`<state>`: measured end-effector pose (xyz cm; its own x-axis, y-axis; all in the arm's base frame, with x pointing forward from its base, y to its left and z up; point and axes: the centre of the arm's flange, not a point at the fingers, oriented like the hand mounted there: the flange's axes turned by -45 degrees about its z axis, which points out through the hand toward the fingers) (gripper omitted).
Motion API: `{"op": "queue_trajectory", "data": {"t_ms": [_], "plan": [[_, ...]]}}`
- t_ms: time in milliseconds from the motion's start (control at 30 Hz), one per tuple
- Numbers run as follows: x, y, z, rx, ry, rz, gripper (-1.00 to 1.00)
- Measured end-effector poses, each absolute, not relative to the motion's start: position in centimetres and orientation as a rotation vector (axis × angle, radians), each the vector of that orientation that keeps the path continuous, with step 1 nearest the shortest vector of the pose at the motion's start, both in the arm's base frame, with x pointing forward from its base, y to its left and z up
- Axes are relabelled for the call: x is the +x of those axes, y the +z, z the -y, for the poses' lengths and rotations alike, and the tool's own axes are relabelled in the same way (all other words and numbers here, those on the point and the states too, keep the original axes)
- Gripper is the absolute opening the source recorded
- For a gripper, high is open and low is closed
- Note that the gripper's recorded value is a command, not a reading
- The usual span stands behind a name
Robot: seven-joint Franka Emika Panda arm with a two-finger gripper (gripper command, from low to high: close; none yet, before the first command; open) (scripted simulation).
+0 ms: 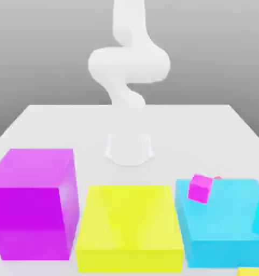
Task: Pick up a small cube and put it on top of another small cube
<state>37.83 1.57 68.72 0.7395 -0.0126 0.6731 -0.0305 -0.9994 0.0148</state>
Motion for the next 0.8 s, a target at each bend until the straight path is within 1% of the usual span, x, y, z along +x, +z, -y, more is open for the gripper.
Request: {"op": "queue_trajectory", "data": {"t_ms": [200,400,600,800], "plan": [[44.9,61.7,-5.3,2.922,0.896,0.057,0.0],[50.2,53.5,-9.0,2.941,0.694,0.058,0.0],[53.7,44.5,-12.9,2.972,0.51,0.045,0.0],[55.3,35.3,-16.7,3.016,0.333,0.04,0.0]]}}
